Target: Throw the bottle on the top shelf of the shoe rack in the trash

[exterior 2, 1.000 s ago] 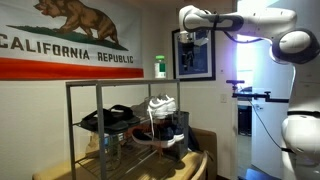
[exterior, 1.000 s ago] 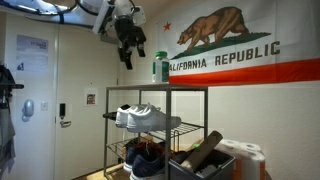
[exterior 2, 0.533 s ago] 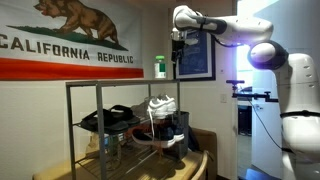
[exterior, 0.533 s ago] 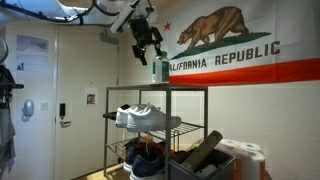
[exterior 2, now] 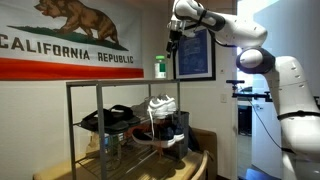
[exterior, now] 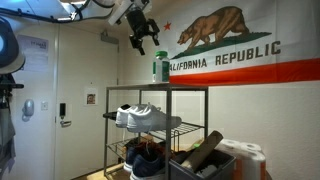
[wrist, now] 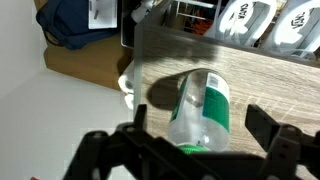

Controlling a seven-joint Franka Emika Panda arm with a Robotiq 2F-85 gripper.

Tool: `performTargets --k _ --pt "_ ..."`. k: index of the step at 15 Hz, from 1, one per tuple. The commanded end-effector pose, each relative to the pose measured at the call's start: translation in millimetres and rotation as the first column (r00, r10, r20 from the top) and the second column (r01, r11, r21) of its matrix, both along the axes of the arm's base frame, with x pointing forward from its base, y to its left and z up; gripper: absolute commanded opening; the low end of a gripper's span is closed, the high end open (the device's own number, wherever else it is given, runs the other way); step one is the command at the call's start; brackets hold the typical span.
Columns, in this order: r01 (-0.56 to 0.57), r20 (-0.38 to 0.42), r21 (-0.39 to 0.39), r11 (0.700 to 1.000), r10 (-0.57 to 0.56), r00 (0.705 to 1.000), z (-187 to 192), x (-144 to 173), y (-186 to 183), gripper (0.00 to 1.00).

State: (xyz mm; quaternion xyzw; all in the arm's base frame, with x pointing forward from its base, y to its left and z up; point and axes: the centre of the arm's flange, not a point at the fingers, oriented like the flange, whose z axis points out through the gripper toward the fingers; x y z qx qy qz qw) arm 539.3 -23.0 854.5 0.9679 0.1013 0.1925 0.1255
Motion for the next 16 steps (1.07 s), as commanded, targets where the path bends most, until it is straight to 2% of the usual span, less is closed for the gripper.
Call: performTargets --k 1,10,16 --pt "0.001 0.027 -0.001 1.000 -0.001 1.000 40 22 -11 1.00" --pt "0.010 0.050 0.051 0.999 -0.013 0.999 35 52 -39 1.00" --pt "-0.024 0.054 0.062 0.998 0.021 0.998 38 74 -27 1.00"
